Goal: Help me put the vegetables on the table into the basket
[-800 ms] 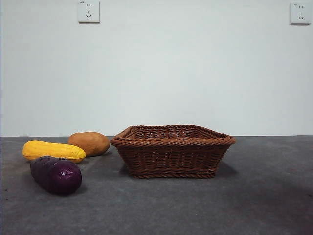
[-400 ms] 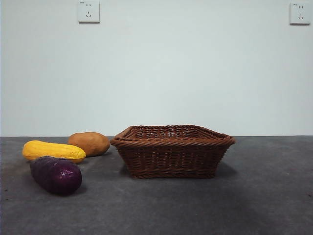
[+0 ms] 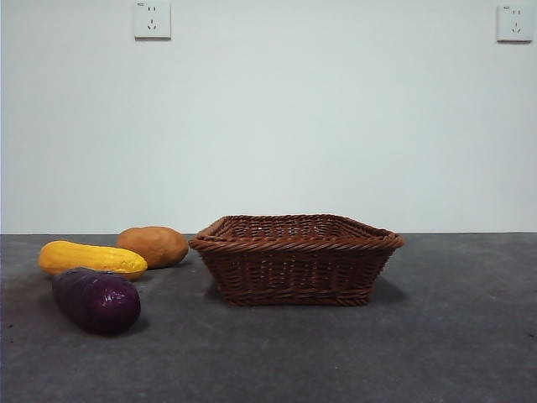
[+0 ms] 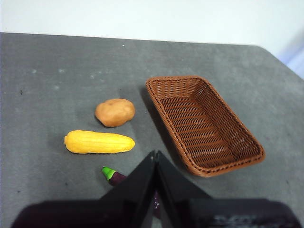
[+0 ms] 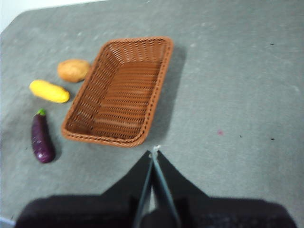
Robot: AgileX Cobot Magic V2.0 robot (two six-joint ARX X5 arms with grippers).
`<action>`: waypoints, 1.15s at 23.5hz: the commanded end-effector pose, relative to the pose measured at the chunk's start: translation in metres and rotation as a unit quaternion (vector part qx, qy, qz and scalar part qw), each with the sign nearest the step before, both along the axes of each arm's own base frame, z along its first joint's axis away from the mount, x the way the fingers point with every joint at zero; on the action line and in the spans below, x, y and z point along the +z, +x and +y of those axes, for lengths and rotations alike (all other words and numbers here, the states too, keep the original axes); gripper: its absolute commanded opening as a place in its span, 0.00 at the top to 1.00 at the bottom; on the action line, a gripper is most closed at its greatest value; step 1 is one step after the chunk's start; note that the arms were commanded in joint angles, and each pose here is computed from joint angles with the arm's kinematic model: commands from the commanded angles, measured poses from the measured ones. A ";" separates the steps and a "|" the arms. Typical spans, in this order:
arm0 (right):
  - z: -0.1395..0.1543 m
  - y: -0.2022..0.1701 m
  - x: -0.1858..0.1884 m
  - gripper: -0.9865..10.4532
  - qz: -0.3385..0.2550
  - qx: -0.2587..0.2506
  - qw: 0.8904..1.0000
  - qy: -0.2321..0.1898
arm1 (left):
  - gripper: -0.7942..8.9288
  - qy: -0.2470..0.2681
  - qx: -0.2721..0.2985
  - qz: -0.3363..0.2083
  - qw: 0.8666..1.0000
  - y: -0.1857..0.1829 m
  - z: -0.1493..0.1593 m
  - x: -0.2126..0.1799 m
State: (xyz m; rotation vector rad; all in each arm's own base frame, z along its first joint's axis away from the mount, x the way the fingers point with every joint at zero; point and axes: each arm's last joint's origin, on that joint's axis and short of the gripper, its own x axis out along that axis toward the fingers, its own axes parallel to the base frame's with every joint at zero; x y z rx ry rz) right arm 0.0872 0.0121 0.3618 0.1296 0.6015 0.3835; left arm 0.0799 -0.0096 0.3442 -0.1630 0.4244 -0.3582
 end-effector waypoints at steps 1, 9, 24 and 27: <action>0.000 0.001 0.008 0.92 0.004 0.024 0.999 -0.023 | 0.92 0.032 -0.024 0.002 0.999 -0.001 -0.001 0.011; 0.000 0.002 0.013 0.90 0.018 0.035 0.999 -0.036 | 0.80 0.035 -0.042 0.009 0.998 0.001 -0.004 0.019; 0.002 0.012 0.016 0.36 0.015 0.051 0.999 -0.002 | 0.23 0.021 -0.036 0.052 0.998 0.024 -0.004 0.030; 0.004 0.037 0.018 0.36 0.010 0.052 0.998 0.029 | 0.23 0.020 -0.036 0.059 0.997 0.031 -0.005 0.028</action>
